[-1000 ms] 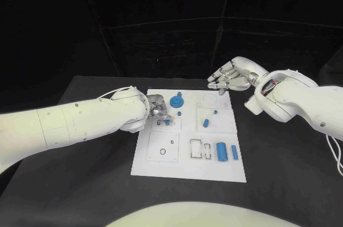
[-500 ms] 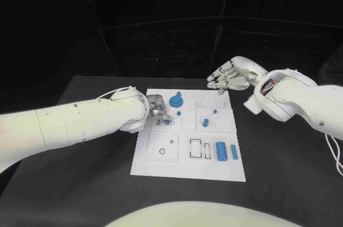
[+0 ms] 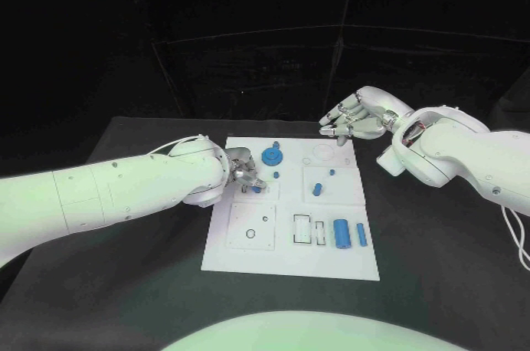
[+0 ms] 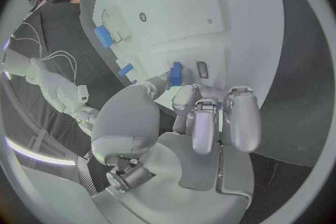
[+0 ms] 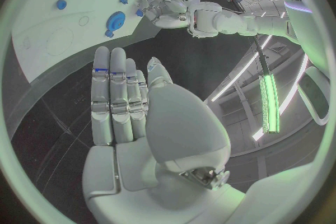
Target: Assemble the parts on the task board
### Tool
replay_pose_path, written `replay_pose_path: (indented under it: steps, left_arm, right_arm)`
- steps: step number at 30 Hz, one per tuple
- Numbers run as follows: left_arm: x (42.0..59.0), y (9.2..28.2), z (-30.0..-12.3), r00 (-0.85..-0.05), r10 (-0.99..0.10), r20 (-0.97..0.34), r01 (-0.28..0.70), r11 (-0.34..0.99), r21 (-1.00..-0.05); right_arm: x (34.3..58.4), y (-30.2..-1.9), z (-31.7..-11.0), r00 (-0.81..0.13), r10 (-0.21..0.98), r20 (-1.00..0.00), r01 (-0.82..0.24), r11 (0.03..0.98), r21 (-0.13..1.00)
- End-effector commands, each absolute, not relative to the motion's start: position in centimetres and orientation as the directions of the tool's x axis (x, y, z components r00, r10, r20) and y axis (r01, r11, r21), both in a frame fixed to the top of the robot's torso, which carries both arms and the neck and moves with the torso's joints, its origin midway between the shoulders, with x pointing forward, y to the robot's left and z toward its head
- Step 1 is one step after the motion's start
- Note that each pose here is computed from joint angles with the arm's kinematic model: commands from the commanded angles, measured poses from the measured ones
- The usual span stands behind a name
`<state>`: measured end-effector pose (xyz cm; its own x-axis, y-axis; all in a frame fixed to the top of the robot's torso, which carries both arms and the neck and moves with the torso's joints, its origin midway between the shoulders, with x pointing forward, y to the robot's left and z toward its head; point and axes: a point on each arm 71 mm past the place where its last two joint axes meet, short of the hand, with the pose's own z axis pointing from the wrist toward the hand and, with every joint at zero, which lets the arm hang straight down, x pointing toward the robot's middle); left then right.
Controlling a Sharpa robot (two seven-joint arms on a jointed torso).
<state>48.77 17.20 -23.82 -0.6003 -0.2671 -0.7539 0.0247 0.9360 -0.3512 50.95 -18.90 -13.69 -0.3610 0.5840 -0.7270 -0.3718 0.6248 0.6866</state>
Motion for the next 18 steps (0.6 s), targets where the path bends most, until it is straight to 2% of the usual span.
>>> replay_pose_path:
  steps: [1,9,18]
  left_arm:
    - [48.75,17.40,-23.94,-0.596,-0.273,-0.755,0.013,0.937,-0.349]
    - [48.84,17.47,-23.84,-0.579,-0.295,-0.760,0.004,0.931,-0.364]
    - [48.60,17.63,-23.72,-0.551,-0.367,-0.749,-0.022,0.904,-0.427]
  right_arm:
    - [50.96,-18.79,-13.56,-0.366,0.586,-0.723,-0.379,0.616,0.691]
    - [51.00,-18.78,-13.57,-0.366,0.586,-0.723,-0.378,0.616,0.691]
    - [51.01,-18.83,-13.58,-0.366,0.587,-0.722,-0.377,0.616,0.692]
